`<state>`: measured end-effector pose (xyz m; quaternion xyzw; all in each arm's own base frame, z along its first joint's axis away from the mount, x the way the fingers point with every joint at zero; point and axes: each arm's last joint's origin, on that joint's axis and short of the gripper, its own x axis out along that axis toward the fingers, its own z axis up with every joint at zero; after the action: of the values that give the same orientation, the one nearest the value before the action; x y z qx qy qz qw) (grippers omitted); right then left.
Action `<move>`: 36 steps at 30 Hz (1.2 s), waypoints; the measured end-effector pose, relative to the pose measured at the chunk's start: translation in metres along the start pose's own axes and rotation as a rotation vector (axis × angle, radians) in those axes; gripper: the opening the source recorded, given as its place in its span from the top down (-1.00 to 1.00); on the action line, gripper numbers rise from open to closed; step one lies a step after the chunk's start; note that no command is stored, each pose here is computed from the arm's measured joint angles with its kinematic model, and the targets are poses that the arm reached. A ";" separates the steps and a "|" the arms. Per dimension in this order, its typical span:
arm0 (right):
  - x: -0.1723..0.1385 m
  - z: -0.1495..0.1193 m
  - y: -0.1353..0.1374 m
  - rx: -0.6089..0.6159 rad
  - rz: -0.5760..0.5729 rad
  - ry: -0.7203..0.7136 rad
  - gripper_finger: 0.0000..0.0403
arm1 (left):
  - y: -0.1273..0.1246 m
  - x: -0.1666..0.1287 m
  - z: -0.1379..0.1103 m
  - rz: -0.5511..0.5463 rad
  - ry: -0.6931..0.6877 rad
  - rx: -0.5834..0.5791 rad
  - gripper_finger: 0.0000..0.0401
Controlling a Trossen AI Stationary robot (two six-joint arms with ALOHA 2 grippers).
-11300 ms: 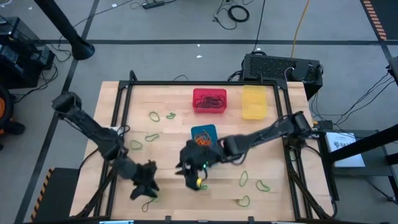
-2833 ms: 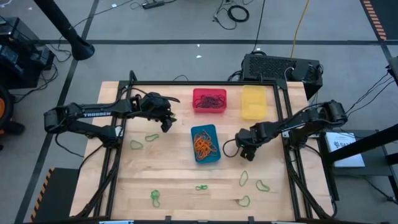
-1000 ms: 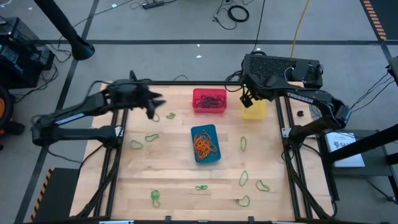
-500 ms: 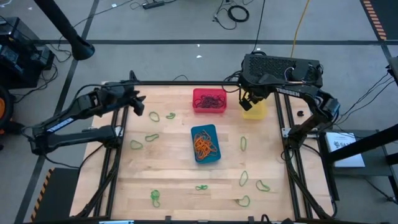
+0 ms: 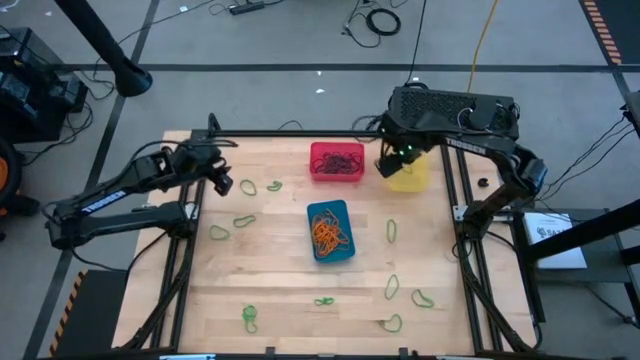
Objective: Sort rubber bands into baskets
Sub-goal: Put the green rubber band into the yellow bin
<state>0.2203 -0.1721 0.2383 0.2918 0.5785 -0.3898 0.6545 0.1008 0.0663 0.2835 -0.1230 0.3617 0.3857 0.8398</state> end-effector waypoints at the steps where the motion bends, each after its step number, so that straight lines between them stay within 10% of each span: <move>1: -0.006 0.004 0.005 0.006 0.049 -0.025 0.26 | 0.000 0.004 -0.003 0.005 0.016 0.004 0.02; 14: -0.089 0.041 0.129 -0.233 0.566 -0.808 0.34 | -0.002 0.011 -0.003 0.021 0.013 0.005 0.02; 27: 0.029 0.108 0.239 -0.385 0.600 -0.644 0.44 | -0.003 0.012 -0.003 -0.012 0.020 0.013 0.02; 36: 0.068 0.141 0.273 -0.542 0.495 -0.544 0.11 | -0.003 0.012 -0.003 -0.013 0.020 0.013 0.02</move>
<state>0.5281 -0.1577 0.1747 0.1266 0.3796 -0.1185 0.9087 0.1073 0.0694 0.2732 -0.1239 0.3716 0.3764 0.8396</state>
